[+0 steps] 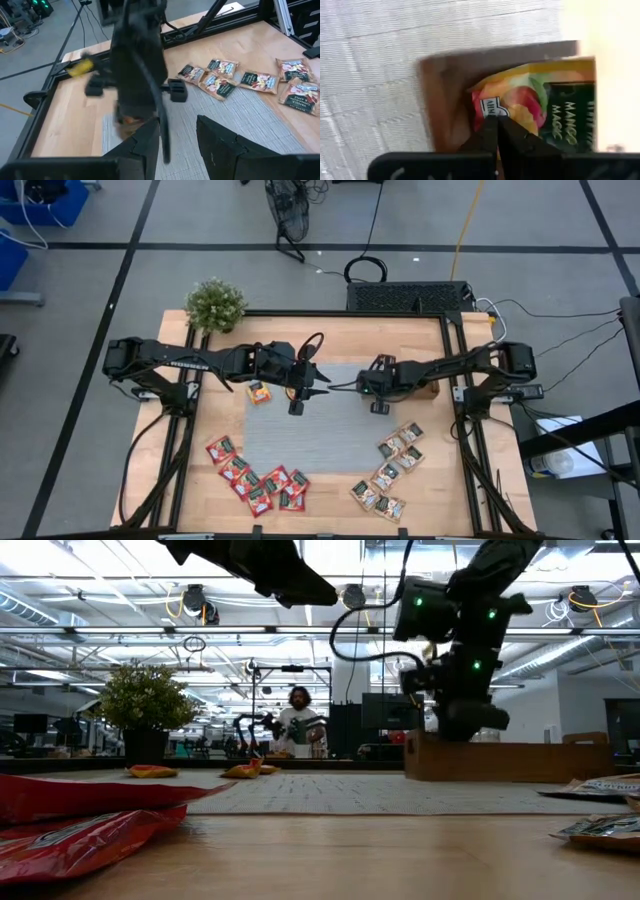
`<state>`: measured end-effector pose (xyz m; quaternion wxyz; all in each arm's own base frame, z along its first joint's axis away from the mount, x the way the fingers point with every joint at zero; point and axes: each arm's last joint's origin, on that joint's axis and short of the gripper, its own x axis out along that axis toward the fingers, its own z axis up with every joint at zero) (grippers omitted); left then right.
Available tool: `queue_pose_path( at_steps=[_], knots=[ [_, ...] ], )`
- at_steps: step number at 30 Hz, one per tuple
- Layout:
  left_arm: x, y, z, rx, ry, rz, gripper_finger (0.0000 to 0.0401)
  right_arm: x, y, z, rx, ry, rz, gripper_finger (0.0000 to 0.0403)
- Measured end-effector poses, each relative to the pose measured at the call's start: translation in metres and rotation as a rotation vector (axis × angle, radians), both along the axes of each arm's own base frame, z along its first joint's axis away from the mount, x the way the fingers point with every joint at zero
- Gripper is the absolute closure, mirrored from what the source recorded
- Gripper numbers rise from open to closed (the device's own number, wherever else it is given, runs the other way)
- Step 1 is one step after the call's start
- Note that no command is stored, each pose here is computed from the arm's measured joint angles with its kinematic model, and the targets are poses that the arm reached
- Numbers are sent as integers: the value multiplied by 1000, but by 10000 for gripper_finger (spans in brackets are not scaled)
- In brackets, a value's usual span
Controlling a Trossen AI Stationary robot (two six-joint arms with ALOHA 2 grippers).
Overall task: Pick & Place Tea
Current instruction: Put the yellow tea bag into the left section of the wooden organizer
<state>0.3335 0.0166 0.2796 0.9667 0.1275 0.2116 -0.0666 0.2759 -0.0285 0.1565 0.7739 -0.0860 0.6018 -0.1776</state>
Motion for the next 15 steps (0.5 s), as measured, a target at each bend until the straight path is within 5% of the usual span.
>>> queue_pose_path(
  at_steps=[7,15],
  knots=[
    [0,0,0,-5,6,2,265,5,10,3,-126,-41,14,403],
    [0,0,0,-8,6,3,265,4,12,2,-36,-27,57,403]
  ],
)
